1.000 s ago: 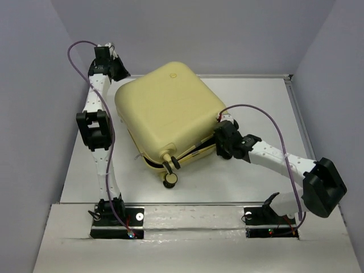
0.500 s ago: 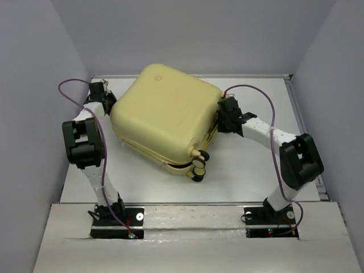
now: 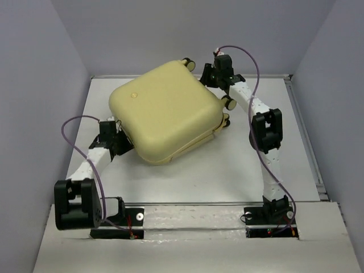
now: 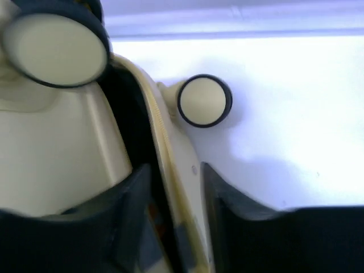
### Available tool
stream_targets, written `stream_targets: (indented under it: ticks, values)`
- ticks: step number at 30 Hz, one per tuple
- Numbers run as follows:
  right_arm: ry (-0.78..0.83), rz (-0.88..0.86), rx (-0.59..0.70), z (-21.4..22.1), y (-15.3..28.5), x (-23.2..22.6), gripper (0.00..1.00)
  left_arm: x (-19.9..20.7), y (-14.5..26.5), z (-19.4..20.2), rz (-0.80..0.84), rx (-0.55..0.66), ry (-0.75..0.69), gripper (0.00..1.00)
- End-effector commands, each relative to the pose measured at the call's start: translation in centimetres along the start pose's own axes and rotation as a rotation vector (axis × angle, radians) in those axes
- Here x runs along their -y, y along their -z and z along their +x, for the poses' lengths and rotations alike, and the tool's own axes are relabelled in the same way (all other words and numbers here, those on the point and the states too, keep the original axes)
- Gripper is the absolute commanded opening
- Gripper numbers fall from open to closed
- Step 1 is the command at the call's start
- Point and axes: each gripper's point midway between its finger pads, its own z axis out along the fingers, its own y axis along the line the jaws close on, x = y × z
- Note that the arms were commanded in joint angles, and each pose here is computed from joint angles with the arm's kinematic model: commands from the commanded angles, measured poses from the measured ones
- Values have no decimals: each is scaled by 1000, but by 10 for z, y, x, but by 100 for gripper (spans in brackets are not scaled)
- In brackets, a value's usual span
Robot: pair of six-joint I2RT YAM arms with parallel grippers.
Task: Pack the luggage
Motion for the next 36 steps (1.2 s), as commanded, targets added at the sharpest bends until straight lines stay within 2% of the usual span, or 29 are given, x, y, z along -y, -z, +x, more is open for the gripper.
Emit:
stream_targets:
  ticks: [1, 3, 6, 10, 11, 14, 15, 16, 17, 18, 19, 21, 24, 25, 27, 28, 29, 31, 33, 36]
  values:
    - [14, -605, -60, -8, 80, -192, 75, 106, 47, 34, 449, -17, -23, 6]
    - [25, -586, -37, -14, 85, -190, 86, 113, 56, 37, 474, 3, -4, 6]
    - [39, -527, 9, -32, 96, -174, 94, 123, 73, 44, 515, 36, -20, 6]
    - [91, -415, 108, -55, 124, -159, 96, 131, 86, 46, 542, 75, -40, 6]
    - [108, -411, 134, -62, 142, -160, 93, 134, 89, 46, 547, 89, -47, 6]
    - [152, -411, 182, -70, 176, -159, 81, 143, 94, 44, 575, 107, -50, 6]
    - [164, -418, 182, -59, 201, -155, 72, 145, 95, 45, 580, 106, -56, 6]
    - [176, -457, 235, -60, 217, -162, 66, 147, 96, 44, 584, 113, -60, 6]
    - [175, -467, 215, -29, 239, -154, 44, 148, 98, 42, 584, 130, -64, 6]
    - [179, -508, 257, -23, 254, -158, 35, 149, 99, 40, 583, 142, -67, 6]
    - [175, -532, 254, -7, 265, -159, 22, 149, 100, 37, 582, 153, -65, 6]
    - [177, -588, 236, 33, 282, -163, 15, 150, 105, 33, 591, 178, -65, 6]
    - [198, -623, 143, 122, 290, -159, 8, 148, 107, 26, 574, 225, -61, 6]
    - [225, -572, 127, 153, 284, -140, 7, 149, 108, 26, 580, 226, -63, 6]
    - [240, -535, 98, 187, 283, -129, 9, 152, 112, 26, 606, 231, -67, 6]
    - [242, -516, 85, 206, 281, -113, 15, 153, 113, 29, 620, 223, -74, 6]
    - [231, -500, 87, 212, 280, -105, 33, 153, 114, 31, 626, 222, -84, 6]
    - [219, -467, 108, 217, 276, -94, 44, 147, 109, 38, 611, 209, -106, 6]
    - [214, -482, 118, 224, 271, -93, 52, 144, 107, 42, 607, 206, -109, 6]
    - [222, -511, 131, 228, 259, -98, 52, 143, 104, 44, 603, 199, -111, 6]
